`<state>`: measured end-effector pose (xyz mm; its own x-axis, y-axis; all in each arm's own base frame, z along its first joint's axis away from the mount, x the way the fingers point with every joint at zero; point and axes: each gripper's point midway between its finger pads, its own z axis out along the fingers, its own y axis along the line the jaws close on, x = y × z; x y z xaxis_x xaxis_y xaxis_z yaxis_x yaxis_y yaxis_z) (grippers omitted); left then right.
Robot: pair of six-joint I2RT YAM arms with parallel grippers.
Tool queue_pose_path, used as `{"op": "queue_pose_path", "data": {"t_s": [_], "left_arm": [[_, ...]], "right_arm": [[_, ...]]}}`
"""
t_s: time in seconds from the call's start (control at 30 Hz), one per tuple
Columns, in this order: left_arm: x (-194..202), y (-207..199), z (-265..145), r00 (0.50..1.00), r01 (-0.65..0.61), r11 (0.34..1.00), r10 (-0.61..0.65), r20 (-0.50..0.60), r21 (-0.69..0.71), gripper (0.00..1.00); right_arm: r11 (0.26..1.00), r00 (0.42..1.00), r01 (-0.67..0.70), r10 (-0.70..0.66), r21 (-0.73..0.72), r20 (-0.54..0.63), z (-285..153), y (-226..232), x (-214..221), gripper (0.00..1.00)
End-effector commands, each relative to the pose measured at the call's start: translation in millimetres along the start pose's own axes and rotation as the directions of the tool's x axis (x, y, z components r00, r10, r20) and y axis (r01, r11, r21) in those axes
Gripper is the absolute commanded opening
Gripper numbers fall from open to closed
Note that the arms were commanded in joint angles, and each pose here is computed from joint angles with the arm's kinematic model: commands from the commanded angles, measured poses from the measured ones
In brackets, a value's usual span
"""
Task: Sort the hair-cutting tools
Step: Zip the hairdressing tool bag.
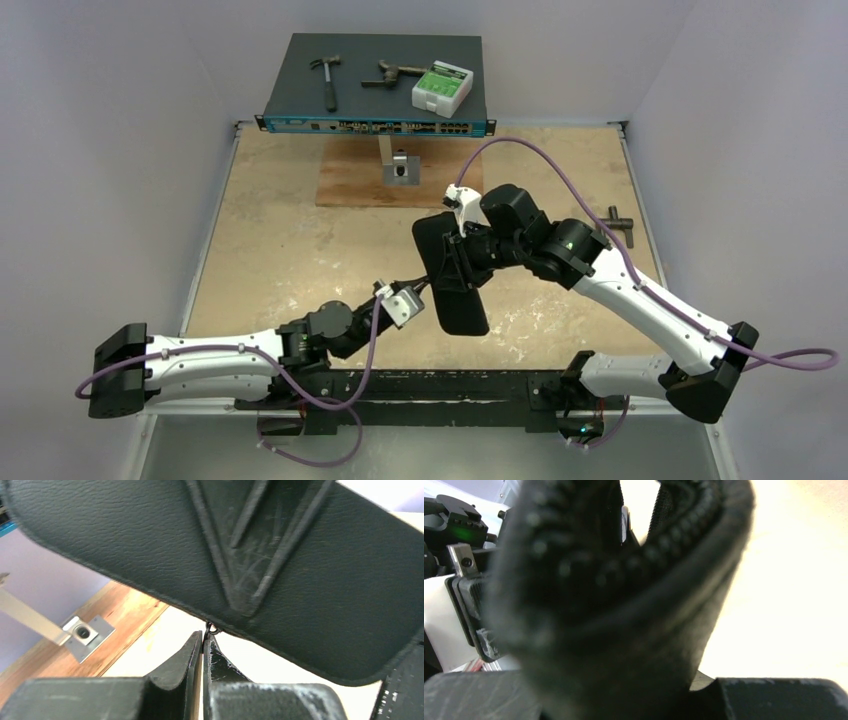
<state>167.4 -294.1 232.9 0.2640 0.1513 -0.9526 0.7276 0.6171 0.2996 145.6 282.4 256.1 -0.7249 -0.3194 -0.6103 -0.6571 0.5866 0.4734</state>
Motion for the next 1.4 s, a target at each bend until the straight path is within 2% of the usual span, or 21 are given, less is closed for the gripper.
{"op": "queue_pose_path", "data": {"t_s": [0.0, 0.2, 0.47, 0.8, 0.97, 1.1, 1.2, 1.37], "left_arm": [[-53.1, 76.7, -4.2, 0.990, 0.093, 0.947, -0.056, 0.126, -0.308, 0.00], [-53.8, 99.3, -14.5, 0.987, 0.123, 0.912, -0.071, 0.144, -0.392, 0.00], [-76.1, 99.9, -13.7, 0.978, 0.116, 0.927, -0.044, 0.205, -0.357, 0.00], [-131.4, 111.6, -17.5, 0.960, -0.065, 0.938, 0.152, 0.234, -0.342, 0.00], [-158.2, 96.0, -20.0, 0.933, -0.211, 0.956, 0.259, 0.250, -0.203, 0.00], [-175.2, 85.6, -28.9, 0.918, -0.278, 0.956, 0.293, 0.268, -0.095, 0.00], [-183.7, 74.4, -36.1, 0.909, -0.328, 0.945, 0.313, 0.273, 0.009, 0.00], [-178.1, 47.2, -31.9, 0.919, -0.382, 0.896, 0.341, 0.199, 0.227, 0.00]], "right_arm": [[1.000, 0.989, -0.012, 0.010, -0.018, -0.146, -11.3, 4.3, 42.3, 0.00], [1.000, 0.988, -0.011, 0.008, -0.016, -0.154, -12.1, 2.3, 48.6, 0.00], [1.000, 0.984, -0.002, -0.002, -0.020, -0.176, -7.0, -1.1, 58.5, 0.00], [1.000, 0.980, 0.019, -0.021, -0.012, -0.197, -4.1, -8.3, 70.7, 0.00], [1.000, 0.980, 0.027, -0.028, -0.008, -0.198, -5.7, -10.6, 76.3, 0.00], [1.000, 0.981, 0.021, -0.023, -0.014, -0.193, -4.5, -11.6, 82.2, 0.00], [1.000, 0.982, 0.017, -0.021, -0.024, -0.189, -2.2, -12.9, 89.0, 0.00], [0.999, 0.984, 0.017, -0.022, -0.033, -0.179, -0.8, -13.4, 92.5, 0.00]]}}
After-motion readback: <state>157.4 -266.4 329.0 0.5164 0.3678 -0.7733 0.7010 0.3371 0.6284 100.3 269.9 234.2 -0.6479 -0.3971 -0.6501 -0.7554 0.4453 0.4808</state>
